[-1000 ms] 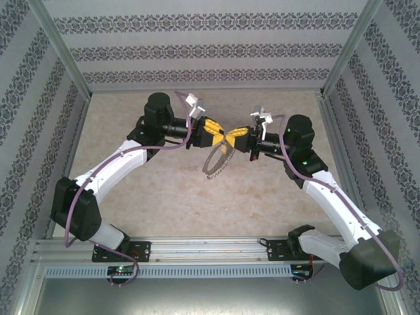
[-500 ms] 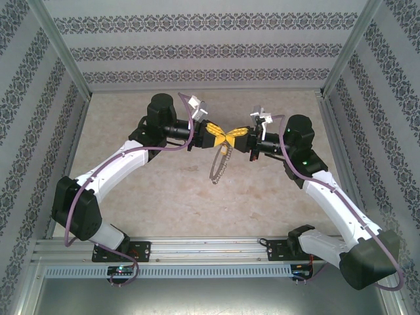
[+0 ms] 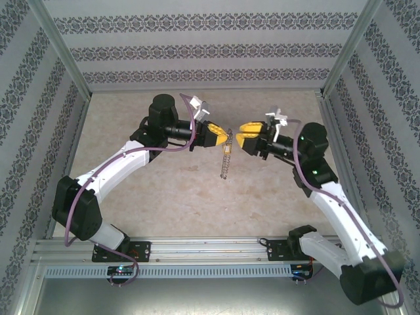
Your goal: Put the keys on the keyring
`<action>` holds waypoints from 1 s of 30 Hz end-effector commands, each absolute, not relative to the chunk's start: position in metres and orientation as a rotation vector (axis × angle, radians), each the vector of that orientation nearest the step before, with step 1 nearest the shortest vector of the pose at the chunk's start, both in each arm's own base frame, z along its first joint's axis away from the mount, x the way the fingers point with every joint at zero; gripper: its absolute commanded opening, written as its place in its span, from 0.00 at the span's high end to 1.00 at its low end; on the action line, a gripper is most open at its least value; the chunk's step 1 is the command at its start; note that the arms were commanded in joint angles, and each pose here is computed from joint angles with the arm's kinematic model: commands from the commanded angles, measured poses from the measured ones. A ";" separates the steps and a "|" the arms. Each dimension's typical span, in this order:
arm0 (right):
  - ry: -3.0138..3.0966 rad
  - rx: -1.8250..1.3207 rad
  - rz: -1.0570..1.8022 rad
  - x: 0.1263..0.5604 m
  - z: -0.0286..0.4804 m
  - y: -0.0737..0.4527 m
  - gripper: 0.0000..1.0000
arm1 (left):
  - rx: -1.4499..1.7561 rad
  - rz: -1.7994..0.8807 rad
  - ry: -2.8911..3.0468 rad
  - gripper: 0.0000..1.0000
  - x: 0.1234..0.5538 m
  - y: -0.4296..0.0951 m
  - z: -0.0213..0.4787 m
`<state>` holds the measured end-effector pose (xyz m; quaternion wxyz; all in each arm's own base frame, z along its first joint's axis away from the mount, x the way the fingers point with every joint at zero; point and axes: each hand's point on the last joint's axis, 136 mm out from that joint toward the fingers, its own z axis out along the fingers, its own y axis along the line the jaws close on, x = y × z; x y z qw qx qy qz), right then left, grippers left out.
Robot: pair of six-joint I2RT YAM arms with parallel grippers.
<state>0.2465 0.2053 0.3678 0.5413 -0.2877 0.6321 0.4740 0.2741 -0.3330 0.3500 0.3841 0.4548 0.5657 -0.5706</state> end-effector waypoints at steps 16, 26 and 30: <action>1.541 -0.702 1.136 0.235 0.317 0.233 0.42 | 1.165 -1.453 1.314 1.00 0.263 -0.333 0.380; 1.524 -0.734 1.109 0.244 0.321 0.248 0.42 | 1.164 -1.451 1.302 1.00 0.259 -0.330 0.385; 1.513 -0.747 1.110 0.244 0.324 0.254 0.50 | 1.162 -1.451 1.302 1.00 0.259 -0.330 0.384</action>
